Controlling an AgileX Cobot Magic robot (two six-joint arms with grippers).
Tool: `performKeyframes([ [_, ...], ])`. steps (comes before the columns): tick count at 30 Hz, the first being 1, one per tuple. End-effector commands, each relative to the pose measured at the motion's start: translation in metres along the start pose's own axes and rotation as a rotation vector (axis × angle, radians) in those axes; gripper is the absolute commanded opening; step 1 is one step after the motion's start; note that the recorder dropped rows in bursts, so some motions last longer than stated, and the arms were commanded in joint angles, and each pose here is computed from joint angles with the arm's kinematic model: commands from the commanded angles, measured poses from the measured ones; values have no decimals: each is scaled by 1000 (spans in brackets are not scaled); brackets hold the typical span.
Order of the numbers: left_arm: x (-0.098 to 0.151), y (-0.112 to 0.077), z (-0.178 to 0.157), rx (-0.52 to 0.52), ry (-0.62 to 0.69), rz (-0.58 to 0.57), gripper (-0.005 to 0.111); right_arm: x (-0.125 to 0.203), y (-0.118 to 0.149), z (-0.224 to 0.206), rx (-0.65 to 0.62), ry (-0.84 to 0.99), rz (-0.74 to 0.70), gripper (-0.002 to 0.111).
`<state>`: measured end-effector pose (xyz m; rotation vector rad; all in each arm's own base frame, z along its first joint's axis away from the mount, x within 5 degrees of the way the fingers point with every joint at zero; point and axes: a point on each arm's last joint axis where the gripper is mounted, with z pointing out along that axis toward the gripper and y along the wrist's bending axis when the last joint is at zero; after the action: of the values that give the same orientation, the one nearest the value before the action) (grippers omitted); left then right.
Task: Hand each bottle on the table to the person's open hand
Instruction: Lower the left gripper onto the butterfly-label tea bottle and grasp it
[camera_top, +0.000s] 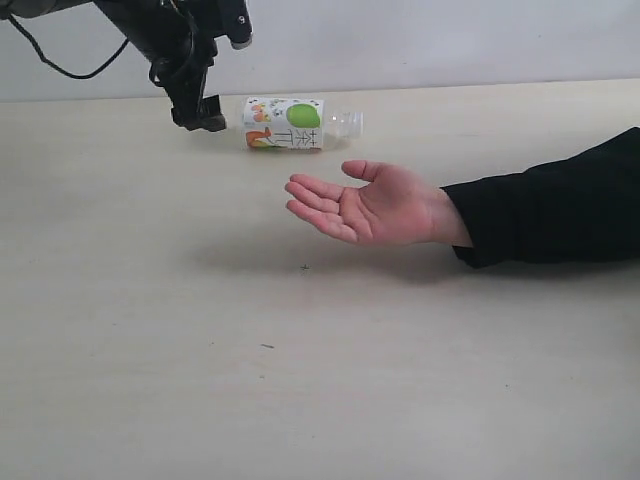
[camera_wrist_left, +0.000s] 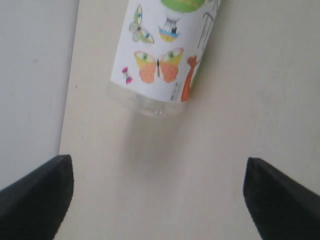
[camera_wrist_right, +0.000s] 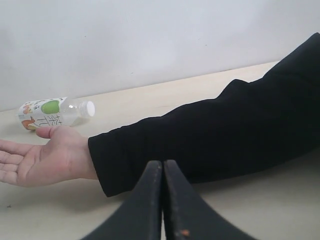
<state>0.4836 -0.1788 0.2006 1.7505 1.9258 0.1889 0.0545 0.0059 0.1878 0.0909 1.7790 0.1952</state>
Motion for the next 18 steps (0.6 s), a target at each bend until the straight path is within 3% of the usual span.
performKeyframes([
  [1,-19,1,4,27,-138,82,87,0,0,0,1,-10,-6,0],
  [18,-25,11,49,-23,-163,82,87,0,0,0,1,-10,-6,0],
])
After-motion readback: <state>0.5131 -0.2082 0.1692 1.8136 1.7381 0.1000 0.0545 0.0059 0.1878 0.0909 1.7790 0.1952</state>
